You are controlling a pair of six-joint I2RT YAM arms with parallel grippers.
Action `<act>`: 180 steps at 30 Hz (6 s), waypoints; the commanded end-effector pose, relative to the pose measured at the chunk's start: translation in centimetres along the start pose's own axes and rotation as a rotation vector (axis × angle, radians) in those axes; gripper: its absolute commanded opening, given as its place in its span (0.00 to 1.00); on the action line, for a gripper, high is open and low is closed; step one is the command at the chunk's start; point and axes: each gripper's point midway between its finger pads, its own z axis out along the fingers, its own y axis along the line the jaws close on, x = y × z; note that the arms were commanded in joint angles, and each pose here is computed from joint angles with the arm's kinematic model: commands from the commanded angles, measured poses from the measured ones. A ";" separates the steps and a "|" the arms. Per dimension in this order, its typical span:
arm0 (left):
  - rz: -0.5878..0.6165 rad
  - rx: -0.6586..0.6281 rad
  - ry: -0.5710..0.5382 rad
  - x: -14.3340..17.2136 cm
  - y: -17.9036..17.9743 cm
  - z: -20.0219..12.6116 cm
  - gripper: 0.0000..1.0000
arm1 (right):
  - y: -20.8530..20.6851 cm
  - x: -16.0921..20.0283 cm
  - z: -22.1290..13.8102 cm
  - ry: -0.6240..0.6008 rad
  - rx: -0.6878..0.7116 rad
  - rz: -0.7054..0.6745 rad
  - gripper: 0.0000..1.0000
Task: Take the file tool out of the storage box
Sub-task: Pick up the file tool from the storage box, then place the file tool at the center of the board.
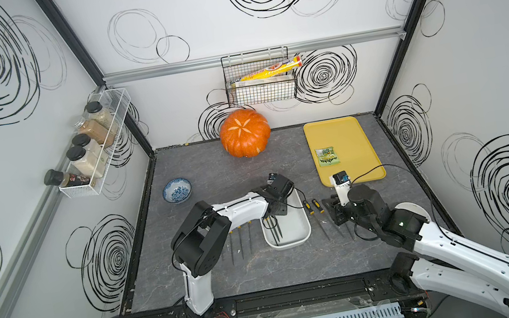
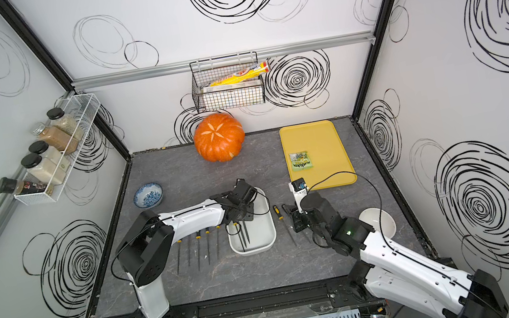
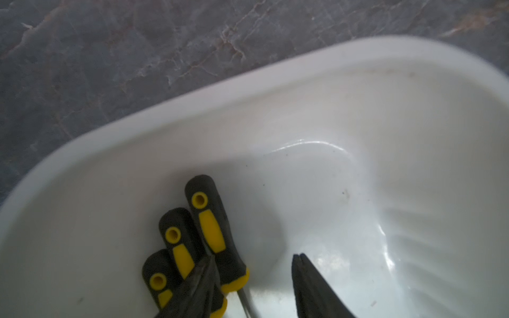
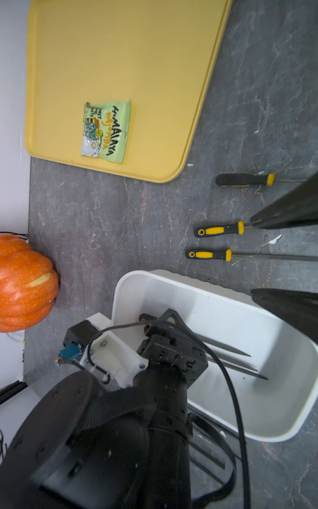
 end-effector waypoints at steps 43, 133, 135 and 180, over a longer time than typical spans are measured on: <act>0.038 0.903 -0.535 -5.0 -5.5 -22.1 0.00 | 13.6 0.6 -3.3 0.030 -0.873 0.043 0.52; -0.036 0.891 -0.412 -2.5 -3.3 -22.3 0.99 | -12.1 16.9 0.2 1.232 0.741 -0.018 0.00; -0.036 0.890 -0.407 -2.5 -3.4 -22.2 0.99 | -12.2 17.1 0.4 1.243 0.743 -0.024 0.00; 0.014 -0.179 0.108 1.1 1.1 -0.7 0.71 | -1.8 -3.5 -1.1 0.101 0.024 0.027 0.35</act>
